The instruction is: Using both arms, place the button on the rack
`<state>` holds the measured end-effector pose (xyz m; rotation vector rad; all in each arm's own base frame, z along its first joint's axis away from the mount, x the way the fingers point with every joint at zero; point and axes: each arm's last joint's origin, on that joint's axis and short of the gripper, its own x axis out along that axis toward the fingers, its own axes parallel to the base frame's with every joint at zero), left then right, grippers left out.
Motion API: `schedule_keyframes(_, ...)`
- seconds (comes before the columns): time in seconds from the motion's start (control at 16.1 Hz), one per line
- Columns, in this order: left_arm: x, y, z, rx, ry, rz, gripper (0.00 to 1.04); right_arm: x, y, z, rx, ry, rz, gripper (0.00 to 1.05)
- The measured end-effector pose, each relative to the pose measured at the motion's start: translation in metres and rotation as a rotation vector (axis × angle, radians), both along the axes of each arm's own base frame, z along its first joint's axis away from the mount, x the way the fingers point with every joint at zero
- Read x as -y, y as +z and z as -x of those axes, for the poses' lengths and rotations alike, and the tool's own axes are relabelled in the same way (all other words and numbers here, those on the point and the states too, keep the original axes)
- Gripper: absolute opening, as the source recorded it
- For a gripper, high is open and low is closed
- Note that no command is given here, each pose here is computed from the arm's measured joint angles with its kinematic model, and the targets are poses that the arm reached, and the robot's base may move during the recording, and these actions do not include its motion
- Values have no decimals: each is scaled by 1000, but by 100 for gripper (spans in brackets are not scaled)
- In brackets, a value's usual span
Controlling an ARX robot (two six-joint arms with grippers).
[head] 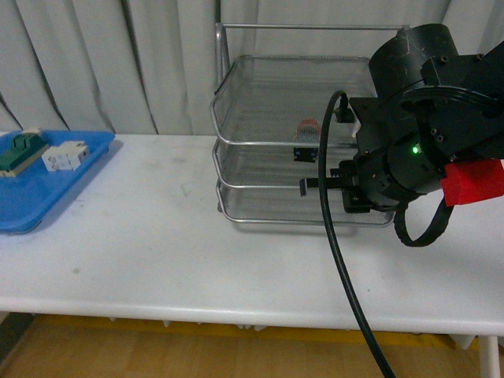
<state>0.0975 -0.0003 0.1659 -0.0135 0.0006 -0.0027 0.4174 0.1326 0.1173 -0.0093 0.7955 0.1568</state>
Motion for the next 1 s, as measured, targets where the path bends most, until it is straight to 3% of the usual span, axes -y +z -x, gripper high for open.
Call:
schedule_keyframes(0.5, 0, 0, 0, 0, 0, 0, 98, 10, -4, -5, 19, -18, -13, 2)
schedule_keyframes(0.75, 0, 0, 0, 0, 0, 0, 98, 9, 26, 55, 79, 90, -193, 2)
schedule_keyframes(1.0, 0, 0, 0, 0, 0, 0, 98, 30, 46, 119, 119, 112, -361, 2)
